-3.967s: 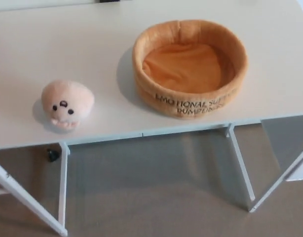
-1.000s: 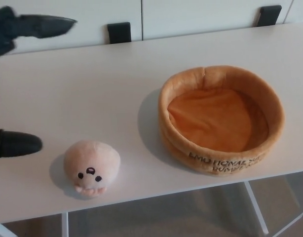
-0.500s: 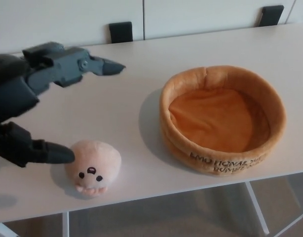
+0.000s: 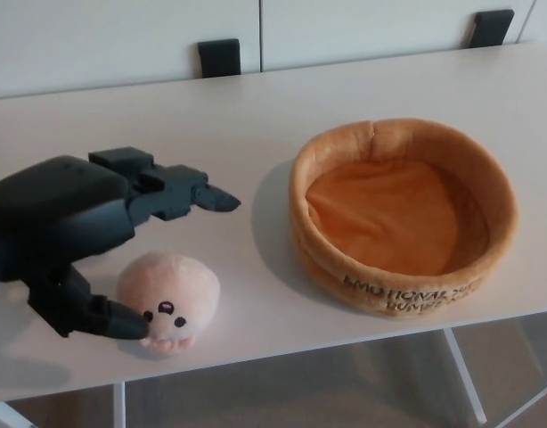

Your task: The robot walks towards a table in front, picks a dumpling toy with left hand and puts it in an orange round plate

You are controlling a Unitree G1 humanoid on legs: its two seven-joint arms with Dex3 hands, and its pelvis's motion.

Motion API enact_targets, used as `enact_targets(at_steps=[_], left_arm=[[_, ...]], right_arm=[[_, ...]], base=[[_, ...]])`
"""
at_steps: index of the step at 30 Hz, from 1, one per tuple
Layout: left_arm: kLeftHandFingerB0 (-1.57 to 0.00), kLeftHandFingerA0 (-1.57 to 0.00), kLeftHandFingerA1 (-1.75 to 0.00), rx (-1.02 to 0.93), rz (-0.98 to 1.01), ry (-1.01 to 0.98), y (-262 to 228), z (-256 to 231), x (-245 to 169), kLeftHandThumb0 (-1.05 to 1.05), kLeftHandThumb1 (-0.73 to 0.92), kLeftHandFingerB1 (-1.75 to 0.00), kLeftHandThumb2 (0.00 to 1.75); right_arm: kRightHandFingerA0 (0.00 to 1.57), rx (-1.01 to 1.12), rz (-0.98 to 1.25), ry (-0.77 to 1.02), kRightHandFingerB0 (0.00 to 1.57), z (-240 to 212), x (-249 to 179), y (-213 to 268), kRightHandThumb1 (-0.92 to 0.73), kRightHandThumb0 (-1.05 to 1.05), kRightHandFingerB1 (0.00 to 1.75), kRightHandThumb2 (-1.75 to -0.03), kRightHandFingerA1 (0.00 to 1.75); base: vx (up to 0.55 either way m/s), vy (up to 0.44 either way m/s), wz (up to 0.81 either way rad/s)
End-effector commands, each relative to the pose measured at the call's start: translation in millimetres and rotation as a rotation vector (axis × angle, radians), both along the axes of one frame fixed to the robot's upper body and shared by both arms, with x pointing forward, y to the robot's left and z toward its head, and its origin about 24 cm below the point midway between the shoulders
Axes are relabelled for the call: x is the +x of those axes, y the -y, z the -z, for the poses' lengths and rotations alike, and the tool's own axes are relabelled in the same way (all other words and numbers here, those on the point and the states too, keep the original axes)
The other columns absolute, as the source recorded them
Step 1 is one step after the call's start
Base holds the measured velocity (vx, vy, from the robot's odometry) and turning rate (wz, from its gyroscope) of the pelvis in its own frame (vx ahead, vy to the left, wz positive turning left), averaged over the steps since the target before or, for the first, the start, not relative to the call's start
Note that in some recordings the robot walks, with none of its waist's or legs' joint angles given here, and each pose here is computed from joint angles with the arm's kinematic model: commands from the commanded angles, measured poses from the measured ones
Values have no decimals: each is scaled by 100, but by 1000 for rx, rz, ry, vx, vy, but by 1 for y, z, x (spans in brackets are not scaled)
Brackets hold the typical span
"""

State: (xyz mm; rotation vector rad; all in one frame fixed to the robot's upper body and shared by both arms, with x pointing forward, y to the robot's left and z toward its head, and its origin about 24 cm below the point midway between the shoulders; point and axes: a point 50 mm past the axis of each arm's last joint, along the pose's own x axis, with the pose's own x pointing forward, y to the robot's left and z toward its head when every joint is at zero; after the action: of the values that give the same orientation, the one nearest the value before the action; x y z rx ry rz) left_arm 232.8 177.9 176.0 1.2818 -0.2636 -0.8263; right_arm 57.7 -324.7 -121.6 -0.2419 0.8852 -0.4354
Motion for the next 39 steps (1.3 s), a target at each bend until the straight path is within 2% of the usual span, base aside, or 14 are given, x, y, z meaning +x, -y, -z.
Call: enact_targets(at_steps=[1,2,6,7,8,9,11,12,16,17,24,25,29,39], left_arm=[[-2,0,-53,338,-157,25,-6,20,17,-71,42,-57,56],[-1,0,-41,343,-163,19,-4,21,19,-62,35,-55,78],[-1,0,-41,351,-174,9,-2,22,22,-62,35,-55,78],[-4,0,-36,347,-185,14,0,25,25,-69,43,-56,55],[-4,0,-36,347,-188,15,0,26,26,-69,43,-56,55],[-1,0,-33,357,-204,22,1,30,31,-64,37,-53,79],[-1,0,-31,370,-221,18,3,33,35,-65,38,-52,79],[-1,0,-25,378,-225,14,3,33,37,-72,44,-55,54],[-1,0,-27,403,-240,8,6,36,42,-74,45,-54,55],[0,0,-30,407,-242,8,6,38,43,-67,38,-50,80],[0,0,-31,444,-246,11,11,45,48,-68,40,-50,79],[-1,0,-24,449,-248,9,12,46,49,-75,36,-51,69],[0,0,-34,456,-258,1,15,50,49,-65,37,-52,79],[0,0,-32,482,-256,-63,16,64,47,-64,37,-52,78]], right_arm=[[59,-15,6,-14,11,-3,-2,8,10,-8,91,-127,131],[58,-14,5,-13,9,-3,-1,8,10,-5,101,-124,130],[58,-17,1,-14,9,-3,-2,8,10,-5,101,-124,130],[58,-14,1,-11,9,-3,-1,8,10,-5,102,-125,128],[58,-13,2,-10,9,-3,-1,7,10,-5,102,-125,128],[56,-17,-10,-13,10,-3,-1,7,9,-12,92,-128,129],[56,-17,-15,-13,8,-3,0,7,9,-7,101,-125,129],[56,-20,-17,-16,11,-3,1,7,8,-14,92,-124,127],[57,-30,-22,-30,12,-3,1,7,6,-15,91,-122,127],[58,-29,-21,-28,12,-3,1,7,6,-15,90,-123,127],[61,-35,-31,-18,15,-3,4,6,8,-17,93,-120,129],[59,-34,-27,-20,13,-3,4,6,7,-12,92,-123,129],[58,-34,-24,-14,12,-3,4,5,9,-4,91,-129,128],[62,-6,-11,13,9,-4,8,6,10,-8,91,-129,133]], base=[[0,0,0],[0,0,0],[0,0,0],[0,0,0],[0,0,0],[0,0,0],[0,0,0],[0,0,0],[0,0,0],[0,0,0],[0,0,0],[0,0,0],[0,0,0],[0,0,0]])
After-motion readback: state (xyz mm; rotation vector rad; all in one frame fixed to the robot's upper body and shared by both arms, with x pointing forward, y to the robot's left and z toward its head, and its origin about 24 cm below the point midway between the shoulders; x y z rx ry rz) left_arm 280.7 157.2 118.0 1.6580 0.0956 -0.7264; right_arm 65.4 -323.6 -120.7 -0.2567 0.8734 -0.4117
